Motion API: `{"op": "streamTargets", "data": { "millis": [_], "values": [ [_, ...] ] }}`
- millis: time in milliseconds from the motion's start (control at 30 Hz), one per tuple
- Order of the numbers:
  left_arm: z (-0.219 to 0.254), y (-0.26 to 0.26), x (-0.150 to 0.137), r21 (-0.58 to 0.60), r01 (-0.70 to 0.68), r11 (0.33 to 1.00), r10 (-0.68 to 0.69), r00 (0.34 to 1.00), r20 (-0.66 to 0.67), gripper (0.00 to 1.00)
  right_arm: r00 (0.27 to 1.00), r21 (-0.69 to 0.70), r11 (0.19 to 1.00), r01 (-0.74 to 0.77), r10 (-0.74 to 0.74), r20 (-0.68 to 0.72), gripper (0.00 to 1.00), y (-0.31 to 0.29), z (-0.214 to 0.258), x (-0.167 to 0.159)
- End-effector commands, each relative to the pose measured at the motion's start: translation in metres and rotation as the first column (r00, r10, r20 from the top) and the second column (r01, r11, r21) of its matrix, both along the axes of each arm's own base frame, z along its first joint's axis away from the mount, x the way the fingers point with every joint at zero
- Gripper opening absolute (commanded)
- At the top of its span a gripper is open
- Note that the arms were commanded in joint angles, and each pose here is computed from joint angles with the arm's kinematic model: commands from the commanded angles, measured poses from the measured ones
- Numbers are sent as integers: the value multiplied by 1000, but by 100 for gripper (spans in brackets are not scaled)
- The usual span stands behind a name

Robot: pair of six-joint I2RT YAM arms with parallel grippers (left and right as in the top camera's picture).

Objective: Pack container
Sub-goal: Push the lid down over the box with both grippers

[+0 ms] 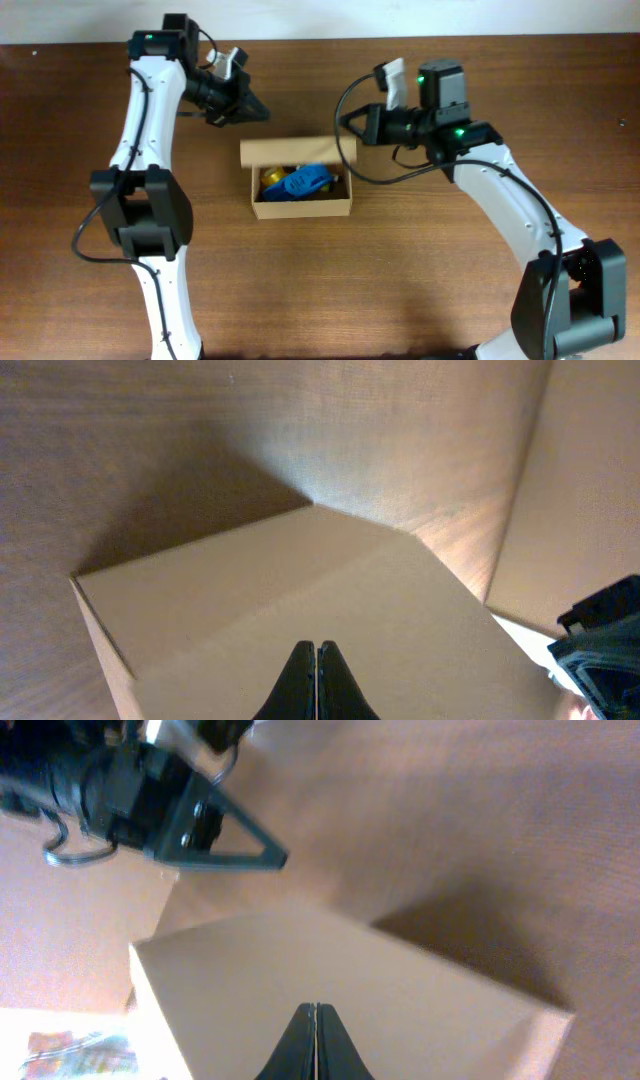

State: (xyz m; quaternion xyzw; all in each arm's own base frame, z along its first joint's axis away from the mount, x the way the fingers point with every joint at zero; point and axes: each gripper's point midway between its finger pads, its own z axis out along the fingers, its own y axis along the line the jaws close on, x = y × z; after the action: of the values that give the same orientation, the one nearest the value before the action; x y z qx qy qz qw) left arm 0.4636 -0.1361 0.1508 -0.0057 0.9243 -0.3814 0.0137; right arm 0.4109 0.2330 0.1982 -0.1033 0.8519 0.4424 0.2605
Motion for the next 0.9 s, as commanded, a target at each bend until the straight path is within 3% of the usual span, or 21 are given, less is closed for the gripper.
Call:
{"op": "streamTargets", "data": {
  "millis": [0,167,400,633,867],
  "values": [
    [0,-7,-3,48,61,997,-63,997,36,2,1000,-45,999,-27,28,10,3,19,5,-15],
    [6,-9,-1,49,64,997,-66,996,54,2,1000,-201,980,11,-15,-20,3,32,-22,-30],
    [12,4,8,144,31,989,-45,994,96,2,997,-472,878,76,-72,27,3,44,-56,-54],
    [16,33,20,325,-87,942,49,991,123,2,1000,-538,843,15,-18,0,4,67,-87,-72],
    [23,45,27,384,-140,912,83,983,161,2,993,-619,783,-63,-12,-117,4,64,-143,-84]
  ]
}}
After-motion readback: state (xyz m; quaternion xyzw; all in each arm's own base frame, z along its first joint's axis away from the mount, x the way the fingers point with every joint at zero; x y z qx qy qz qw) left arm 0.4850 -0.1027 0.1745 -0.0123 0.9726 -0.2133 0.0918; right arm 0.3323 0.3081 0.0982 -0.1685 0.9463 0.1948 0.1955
